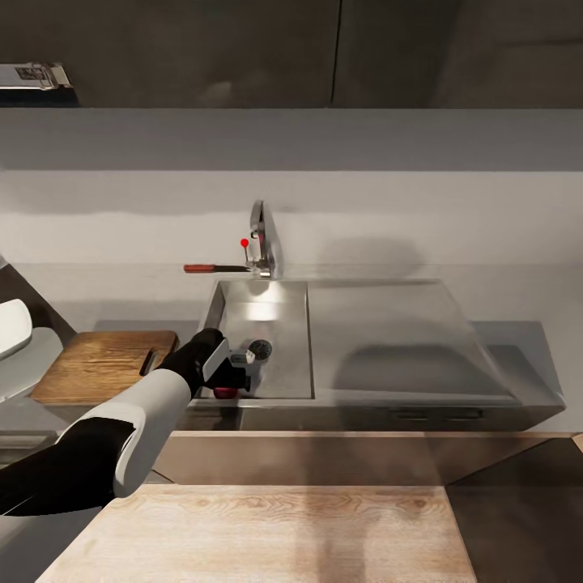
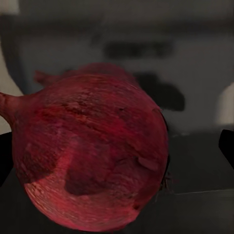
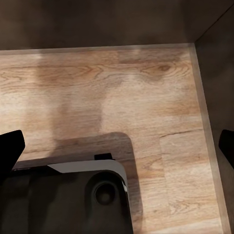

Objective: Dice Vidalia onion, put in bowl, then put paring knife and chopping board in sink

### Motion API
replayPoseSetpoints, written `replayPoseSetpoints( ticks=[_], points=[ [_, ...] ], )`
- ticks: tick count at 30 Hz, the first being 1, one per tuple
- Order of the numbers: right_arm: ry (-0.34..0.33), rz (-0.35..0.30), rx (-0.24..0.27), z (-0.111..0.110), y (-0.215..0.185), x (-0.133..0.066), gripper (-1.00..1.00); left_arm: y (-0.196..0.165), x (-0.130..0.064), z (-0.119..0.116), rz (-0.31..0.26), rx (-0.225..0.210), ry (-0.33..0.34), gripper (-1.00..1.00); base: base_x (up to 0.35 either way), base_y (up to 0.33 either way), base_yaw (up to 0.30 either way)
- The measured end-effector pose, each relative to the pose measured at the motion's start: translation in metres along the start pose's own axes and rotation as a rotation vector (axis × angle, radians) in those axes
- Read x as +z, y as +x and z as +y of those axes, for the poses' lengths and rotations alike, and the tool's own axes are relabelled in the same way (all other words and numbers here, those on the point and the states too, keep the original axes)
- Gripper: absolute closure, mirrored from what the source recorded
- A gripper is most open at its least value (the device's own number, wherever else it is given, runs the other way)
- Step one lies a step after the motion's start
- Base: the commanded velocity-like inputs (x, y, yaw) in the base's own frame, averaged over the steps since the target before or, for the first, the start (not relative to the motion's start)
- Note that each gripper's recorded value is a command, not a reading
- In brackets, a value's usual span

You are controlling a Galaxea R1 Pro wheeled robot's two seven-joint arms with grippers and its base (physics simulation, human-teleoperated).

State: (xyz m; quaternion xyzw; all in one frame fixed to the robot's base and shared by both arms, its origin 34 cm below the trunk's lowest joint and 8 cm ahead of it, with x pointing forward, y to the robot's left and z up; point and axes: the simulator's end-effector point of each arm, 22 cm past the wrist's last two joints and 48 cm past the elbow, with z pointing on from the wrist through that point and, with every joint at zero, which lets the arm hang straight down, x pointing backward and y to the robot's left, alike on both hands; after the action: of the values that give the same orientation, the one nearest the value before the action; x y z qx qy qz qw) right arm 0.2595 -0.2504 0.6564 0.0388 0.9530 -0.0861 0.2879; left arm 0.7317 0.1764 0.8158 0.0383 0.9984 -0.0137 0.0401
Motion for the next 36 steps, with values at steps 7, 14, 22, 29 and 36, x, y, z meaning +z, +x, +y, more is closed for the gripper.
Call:
replayPoseSetpoints(
  ticks=[7, 14, 22, 29, 36],
  points=[
    [0.000, 0.000, 0.000, 0.000, 0.000, 0.000, -1.00, 0.000, 0.000, 0.000, -0.001, 0.000, -0.002, 1.00, 0.000, 0.000, 0.000],
    [0.000, 0.000, 0.000, 0.000, 0.000, 0.000, -1.00, -0.001, 0.000, 0.000, -0.002, 0.000, -0.001, 1.00, 0.000, 0.000, 0.000],
    [0.000, -0.010, 0.002, 0.000, -0.003, 0.000, -1.00, -0.003, -0.004, 0.000, -0.010, 0.000, -0.001, 1.00, 0.000, 0.000, 0.000],
    [0.000, -0.020, 0.004, 0.000, -0.006, 0.001, -1.00, -0.018, -0.018, -0.004, -0.055, 0.001, 0.006, 1.00, 0.000, 0.000, 0.000],
    [-0.001, -0.030, 0.006, 0.000, -0.010, 0.001, -1.00, -0.044, -0.043, -0.008, -0.134, 0.002, 0.014, 1.00, 0.000, 0.000, 0.000]
  ],
)
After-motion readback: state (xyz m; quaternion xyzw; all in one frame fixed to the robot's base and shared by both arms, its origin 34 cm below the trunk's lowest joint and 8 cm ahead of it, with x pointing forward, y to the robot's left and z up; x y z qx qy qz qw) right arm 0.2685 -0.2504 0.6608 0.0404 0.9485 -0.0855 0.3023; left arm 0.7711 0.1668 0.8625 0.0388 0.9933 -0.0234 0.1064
